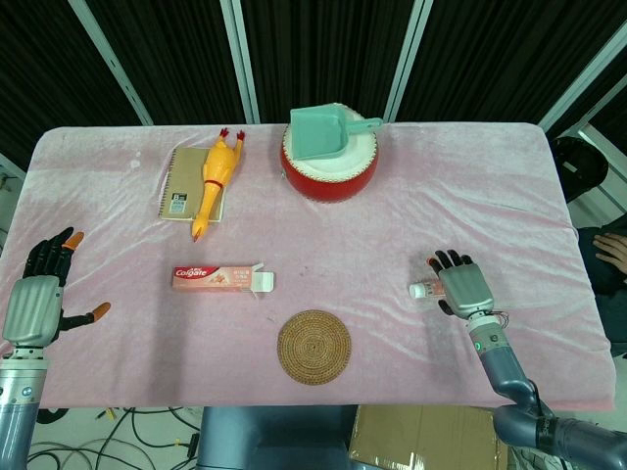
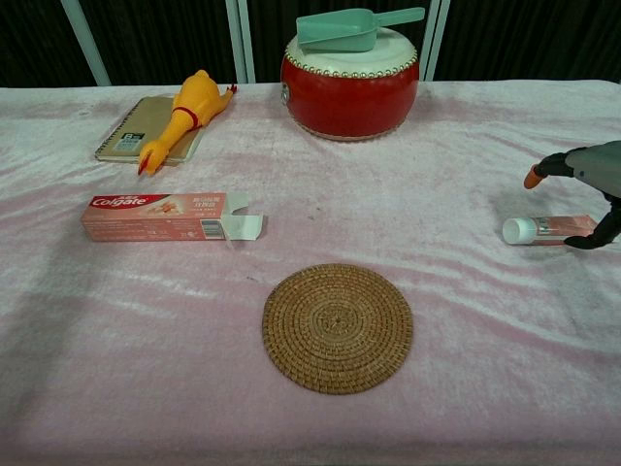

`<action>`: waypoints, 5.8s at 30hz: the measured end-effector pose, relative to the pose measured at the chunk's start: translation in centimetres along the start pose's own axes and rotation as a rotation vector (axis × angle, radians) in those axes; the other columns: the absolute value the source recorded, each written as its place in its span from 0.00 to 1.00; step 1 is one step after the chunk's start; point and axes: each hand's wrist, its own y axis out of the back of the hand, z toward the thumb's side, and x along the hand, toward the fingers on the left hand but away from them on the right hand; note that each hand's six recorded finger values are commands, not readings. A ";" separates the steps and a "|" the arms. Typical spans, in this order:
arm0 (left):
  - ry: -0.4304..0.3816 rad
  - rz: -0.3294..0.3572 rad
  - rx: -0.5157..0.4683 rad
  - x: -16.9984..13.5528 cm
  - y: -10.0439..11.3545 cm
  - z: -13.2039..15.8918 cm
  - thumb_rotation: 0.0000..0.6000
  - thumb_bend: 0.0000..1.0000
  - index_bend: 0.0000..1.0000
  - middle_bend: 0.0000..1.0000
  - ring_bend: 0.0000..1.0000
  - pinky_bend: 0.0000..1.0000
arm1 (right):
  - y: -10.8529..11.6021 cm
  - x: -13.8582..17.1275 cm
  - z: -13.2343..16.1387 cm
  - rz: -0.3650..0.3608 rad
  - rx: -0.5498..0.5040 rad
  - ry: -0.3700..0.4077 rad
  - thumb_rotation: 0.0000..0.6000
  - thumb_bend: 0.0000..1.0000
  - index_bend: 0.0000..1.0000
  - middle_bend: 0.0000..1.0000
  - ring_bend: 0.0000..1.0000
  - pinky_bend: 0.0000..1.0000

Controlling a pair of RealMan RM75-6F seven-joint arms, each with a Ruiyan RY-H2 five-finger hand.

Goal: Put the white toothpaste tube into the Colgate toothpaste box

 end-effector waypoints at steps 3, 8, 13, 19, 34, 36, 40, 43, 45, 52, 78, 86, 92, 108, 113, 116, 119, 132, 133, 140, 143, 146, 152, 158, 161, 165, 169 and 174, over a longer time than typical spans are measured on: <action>0.001 0.000 -0.001 0.0 0.0 0.0 1.00 0.02 0.00 0.00 0.00 0.00 | -0.2 0.0 0.0 0.003 0.001 -0.001 1.00 0.21 0.20 0.12 0.10 0.21; 0.001 0.002 -0.001 0.0 0.1 -0.1 1.00 0.02 0.00 0.00 0.00 0.00 | -0.6 -0.2 -0.4 0.015 0.006 -0.016 1.00 0.22 0.20 0.12 0.10 0.21; 0.002 0.001 -0.001 0.1 0.1 -0.1 1.00 0.02 0.00 0.00 0.00 0.00 | -0.7 -0.3 -0.6 0.015 0.002 -0.023 1.00 0.23 0.20 0.16 0.13 0.21; 0.001 -0.001 0.002 0.1 0.0 -0.1 1.00 0.02 0.00 0.00 0.00 0.00 | -0.9 -0.3 -0.9 0.020 -0.002 -0.030 1.00 0.24 0.22 0.19 0.15 0.21; 0.006 -0.001 0.005 0.3 -0.1 -0.3 1.00 0.02 0.00 0.00 0.00 0.00 | -1.5 -0.6 -1.0 0.030 0.004 -0.029 1.00 0.28 0.26 0.24 0.19 0.21; 0.006 -0.002 0.005 0.3 -0.1 -0.3 1.00 0.02 0.00 0.00 0.00 0.00 | -1.6 -0.7 -1.1 0.032 0.004 -0.032 1.00 0.30 0.27 0.24 0.20 0.21; 0.006 -0.001 0.006 0.3 -0.1 -0.4 1.00 0.02 0.00 0.00 0.00 0.00 | -1.8 -0.8 -1.3 0.036 0.005 -0.037 1.00 0.33 0.33 0.29 0.24 0.21; 0.007 -0.001 0.006 0.3 -0.2 -0.4 1.00 0.02 0.00 0.00 0.00 0.00 | -1.9 -0.8 -1.3 0.037 0.005 -0.038 1.00 0.35 0.37 0.33 0.28 0.23; 0.008 -0.002 0.006 0.3 -0.3 -0.4 1.00 0.02 0.00 0.00 0.00 0.00 | -2.0 -0.8 -1.3 0.042 0.004 -0.039 1.00 0.35 0.37 0.33 0.28 0.23; 0.009 -0.005 0.007 0.3 -0.4 -0.5 1.00 0.02 0.00 0.00 0.00 0.00 | -2.5 -1.1 -1.3 0.051 -0.001 -0.045 1.00 0.36 0.45 0.41 0.36 0.28; -0.055 -0.130 0.073 3.1 -3.2 3.4 1.00 0.03 0.04 0.00 0.00 0.04 | 1.5 -1.2 -1.0 -0.044 -0.030 -0.015 1.00 0.39 0.65 0.59 0.56 0.48; -0.029 -0.271 0.142 5.7 -7.3 5.0 1.00 0.07 0.11 0.07 0.03 0.14 | 2.7 -1.3 -1.6 -0.058 -0.038 -0.025 1.00 0.39 0.65 0.59 0.56 0.48; -0.022 -0.389 0.230 7.1 -11.2 7.1 1.00 0.14 0.15 0.10 0.07 0.18 | 3.2 -1.1 -2.4 -0.064 -0.045 -0.038 1.00 0.39 0.65 0.59 0.56 0.48; -0.034 -0.487 0.272 9.0 -17.0 11.5 1.00 0.37 0.35 0.29 0.22 0.33 | 3.7 -1.0 -3.0 -0.071 -0.058 -0.043 1.00 0.39 0.65 0.59 0.56 0.48; -0.031 -0.476 0.254 9.1 -17.1 11.6 1.00 0.42 0.39 0.34 0.26 0.37 | 3.8 -0.9 -3.3 -0.072 -0.057 -0.046 1.00 0.39 0.65 0.59 0.56 0.48; -0.034 -0.471 0.244 9.0 -17.0 11.5 1.00 0.43 0.40 0.34 0.27 0.38 | 3.7 -0.9 -3.3 -0.069 -0.054 -0.045 1.00 0.39 0.65 0.59 0.56 0.48; -0.039 -0.467 0.239 9.0 -17.0 11.4 1.00 0.43 0.40 0.34 0.27 0.38 | 3.6 -0.8 -3.2 -0.069 -0.052 -0.041 1.00 0.39 0.65 0.59 0.56 0.48; -0.128 -0.367 0.114 9.8 -15.2 12.6 1.00 0.43 0.40 0.34 0.27 0.39 | 7.3 -0.7 -1.1 -0.183 0.041 0.049 1.00 0.39 0.65 0.59 0.56 0.48; -0.138 -0.357 0.090 9.9 -15.0 12.9 1.00 0.43 0.40 0.34 0.27 0.39 | 7.8 -0.6 -0.8 -0.200 0.057 0.063 1.00 0.39 0.65 0.59 0.56 0.48; -0.219 -0.294 -0.064 10.4 -14.2 16.0 1.00 0.43 0.40 0.34 0.27 0.39 | 12.5 -0.6 1.9 -0.345 0.197 0.145 1.00 0.39 0.65 0.59 0.56 0.48; -0.240 -0.280 -0.134 10.6 -14.1 17.7 1.00 0.43 0.40 0.34 0.27 0.39 | 14.2 -0.5 3.0 -0.407 0.261 0.176 1.00 0.39 0.65 0.59 0.56 0.48; -0.252 -0.272 -0.181 10.8 -14.0 19.2 1.00 0.43 0.40 0.34 0.27 0.39 | 15.7 -0.4 4.1 -0.469 0.329 0.207 1.00 0.39 0.65 0.59 0.56 0.48; -0.240 -0.263 -0.280 11.1 -13.8 21.1 1.00 0.43 0.40 0.34 0.27 0.39 | 18.2 -0.5 5.8 -0.574 0.445 0.254 1.00 0.39 0.65 0.59 0.56 0.48; -0.233 -0.265 -0.347 11.2 -13.8 22.8 1.00 0.43 0.40 0.34 0.27 0.39 | 19.6 -0.5 6.8 -0.628 0.482 0.270 1.00 0.39 0.65 0.59 0.56 0.48; -0.239 -0.264 -0.359 11.3 -13.7 23.6 1.00 0.43 0.40 0.34 0.27 0.39 | 20.2 -0.4 7.1 -0.659 0.500 0.276 1.00 0.39 0.65 0.59 0.56 0.48; -0.241 -0.266 -0.370 11.4 -13.8 24.3 1.00 0.43 0.40 0.34 0.27 0.39 | 20.7 -0.4 7.5 -0.682 0.513 0.282 1.00 0.39 0.65 0.59 0.56 0.48; -0.243 -0.271 -0.366 11.5 -13.8 24.9 1.00 0.43 0.40 0.34 0.27 0.39 | 21.1 -0.2 7.8 -0.704 0.520 0.294 1.00 0.39 0.65 0.59 0.56 0.48; -0.239 -0.276 -0.374 11.5 -13.7 25.4 1.00 0.43 0.39 0.34 0.27 0.39 | 21.3 0.1 8.4 -0.723 0.543 0.325 1.00 0.39 0.65 0.58 0.56 0.48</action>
